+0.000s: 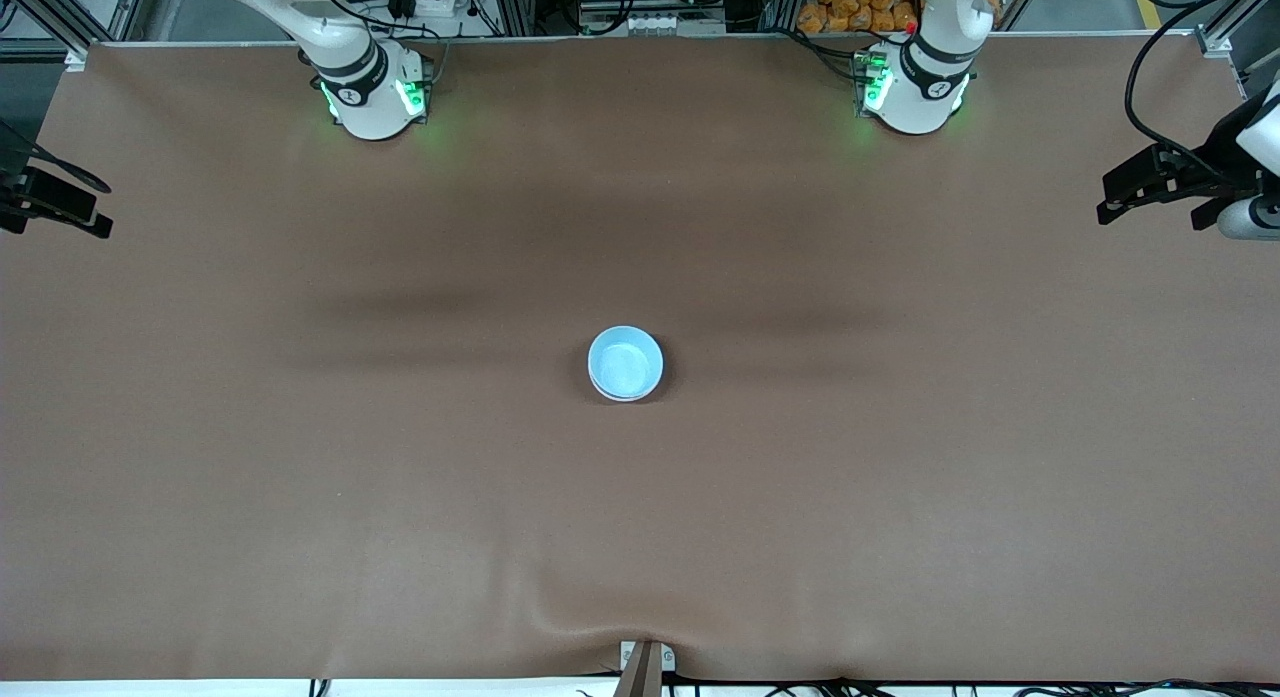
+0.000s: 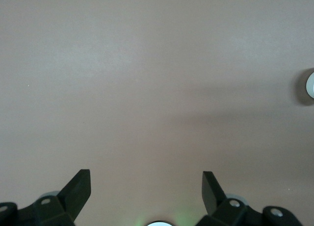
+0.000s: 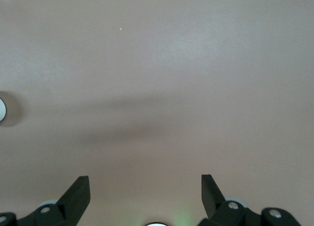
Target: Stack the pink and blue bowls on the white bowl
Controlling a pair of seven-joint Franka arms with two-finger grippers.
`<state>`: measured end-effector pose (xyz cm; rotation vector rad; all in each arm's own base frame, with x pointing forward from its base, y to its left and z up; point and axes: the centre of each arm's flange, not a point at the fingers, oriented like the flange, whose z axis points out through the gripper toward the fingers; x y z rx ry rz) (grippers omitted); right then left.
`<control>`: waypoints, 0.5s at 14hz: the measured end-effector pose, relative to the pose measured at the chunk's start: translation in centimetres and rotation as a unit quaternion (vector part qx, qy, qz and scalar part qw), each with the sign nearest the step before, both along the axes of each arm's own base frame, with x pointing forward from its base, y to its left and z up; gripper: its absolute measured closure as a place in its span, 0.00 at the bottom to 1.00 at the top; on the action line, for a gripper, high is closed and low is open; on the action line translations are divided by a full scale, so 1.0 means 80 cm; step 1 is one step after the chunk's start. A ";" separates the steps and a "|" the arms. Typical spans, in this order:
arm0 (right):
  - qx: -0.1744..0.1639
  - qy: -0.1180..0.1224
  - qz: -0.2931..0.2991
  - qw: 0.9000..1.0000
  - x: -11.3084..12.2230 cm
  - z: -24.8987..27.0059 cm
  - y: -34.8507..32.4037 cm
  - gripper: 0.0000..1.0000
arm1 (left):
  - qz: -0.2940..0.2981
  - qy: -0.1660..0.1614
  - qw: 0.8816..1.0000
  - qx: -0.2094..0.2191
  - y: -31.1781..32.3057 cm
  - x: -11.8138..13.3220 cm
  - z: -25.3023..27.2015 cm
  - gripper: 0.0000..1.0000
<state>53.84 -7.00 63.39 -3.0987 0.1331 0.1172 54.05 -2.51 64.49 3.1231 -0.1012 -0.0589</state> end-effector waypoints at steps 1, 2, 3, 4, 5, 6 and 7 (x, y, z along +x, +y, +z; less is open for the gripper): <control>0.000 0.000 0.000 1.000 0.000 0.000 0.000 0.00 | 0.000 0.000 1.000 0.000 0.000 0.000 0.000 0.00; 0.000 0.000 0.001 1.000 0.000 0.000 0.001 0.00 | 0.000 0.001 1.000 0.000 0.000 0.001 -0.002 0.00; 0.000 0.000 0.001 1.000 0.000 0.000 0.002 0.00 | 0.001 0.002 1.000 0.000 0.001 0.002 -0.003 0.00; 0.000 0.000 0.001 1.000 0.000 0.000 0.002 0.00 | 0.001 0.003 1.000 0.000 0.002 0.002 -0.004 0.00; 0.000 0.000 0.001 1.000 0.000 0.000 0.002 0.00 | 0.002 0.003 1.000 0.000 0.003 0.003 -0.004 0.00; 0.000 0.000 0.001 1.000 0.000 0.000 0.002 0.00 | 0.002 0.004 1.000 0.000 0.003 0.003 -0.005 0.00; 0.000 0.000 0.001 1.000 0.000 0.000 0.002 0.00 | 0.002 0.004 1.000 0.000 0.003 0.003 -0.005 0.00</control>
